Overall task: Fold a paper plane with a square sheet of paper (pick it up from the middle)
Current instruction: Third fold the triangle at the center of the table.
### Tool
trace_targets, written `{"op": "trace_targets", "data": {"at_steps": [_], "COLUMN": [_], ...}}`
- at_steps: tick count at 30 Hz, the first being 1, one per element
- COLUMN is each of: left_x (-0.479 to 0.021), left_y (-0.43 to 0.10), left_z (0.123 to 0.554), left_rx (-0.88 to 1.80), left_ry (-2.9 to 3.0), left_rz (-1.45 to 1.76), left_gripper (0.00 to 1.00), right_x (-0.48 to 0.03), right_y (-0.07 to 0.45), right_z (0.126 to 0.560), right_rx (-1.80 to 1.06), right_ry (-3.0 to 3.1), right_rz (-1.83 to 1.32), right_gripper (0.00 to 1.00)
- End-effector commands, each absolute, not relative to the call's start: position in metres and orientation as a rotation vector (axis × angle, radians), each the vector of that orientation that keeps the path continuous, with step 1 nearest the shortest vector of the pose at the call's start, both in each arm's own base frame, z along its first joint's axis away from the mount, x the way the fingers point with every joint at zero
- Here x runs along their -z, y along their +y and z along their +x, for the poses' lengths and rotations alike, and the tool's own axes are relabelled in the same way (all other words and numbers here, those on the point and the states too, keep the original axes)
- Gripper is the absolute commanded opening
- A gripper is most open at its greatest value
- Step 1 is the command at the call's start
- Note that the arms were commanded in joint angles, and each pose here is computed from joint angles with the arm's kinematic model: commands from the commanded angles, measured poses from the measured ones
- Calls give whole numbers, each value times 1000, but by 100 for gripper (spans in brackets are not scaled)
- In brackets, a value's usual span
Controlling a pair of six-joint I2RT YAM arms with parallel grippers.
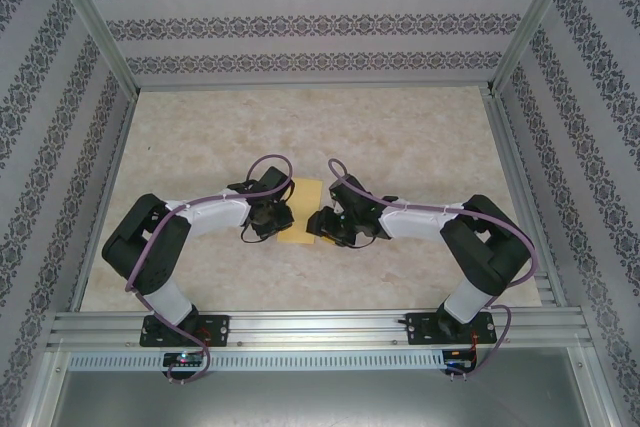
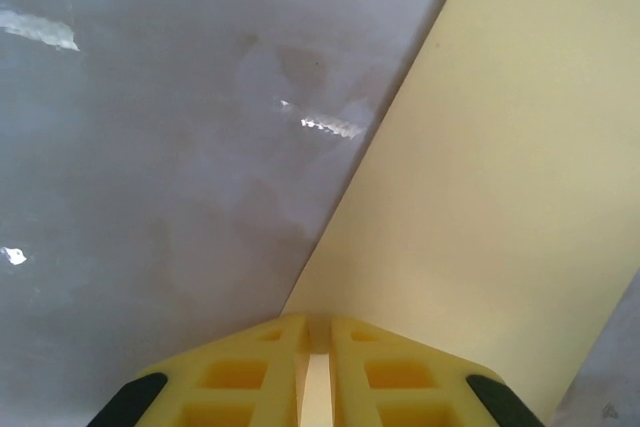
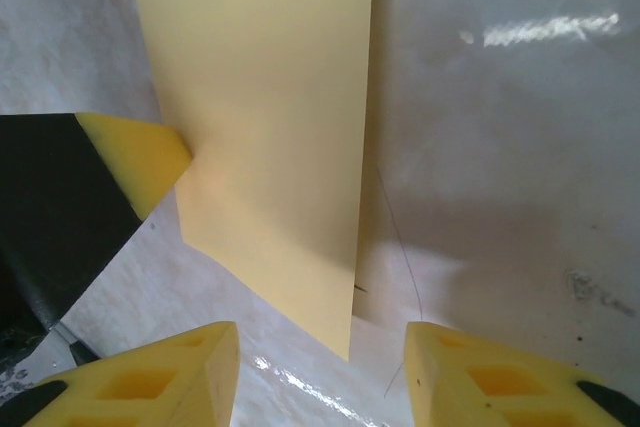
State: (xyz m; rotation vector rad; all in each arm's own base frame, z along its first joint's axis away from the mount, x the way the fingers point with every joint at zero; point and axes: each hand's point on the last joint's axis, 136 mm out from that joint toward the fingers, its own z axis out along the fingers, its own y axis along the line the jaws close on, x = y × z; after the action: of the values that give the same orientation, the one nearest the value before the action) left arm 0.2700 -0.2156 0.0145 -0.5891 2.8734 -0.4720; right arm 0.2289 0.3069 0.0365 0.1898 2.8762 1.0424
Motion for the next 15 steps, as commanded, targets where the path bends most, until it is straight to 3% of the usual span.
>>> {"op": "trace_targets", "data": {"at_steps": [1, 15], "left_x": [3, 0], "left_y": [-210, -214], "left_z": [245, 243], "left_rx": [403, 432], "left_ry": [2948, 2943], "left_rz": [-612, -601], "left_gripper": [16, 16], "right_x": [-38, -34], "right_y": [312, 333], "right_z": [224, 217], "right_rx": [-1070, -1165], "right_ry": [2888, 2901], "right_rz": [199, 140], "right_gripper": [45, 38]}}
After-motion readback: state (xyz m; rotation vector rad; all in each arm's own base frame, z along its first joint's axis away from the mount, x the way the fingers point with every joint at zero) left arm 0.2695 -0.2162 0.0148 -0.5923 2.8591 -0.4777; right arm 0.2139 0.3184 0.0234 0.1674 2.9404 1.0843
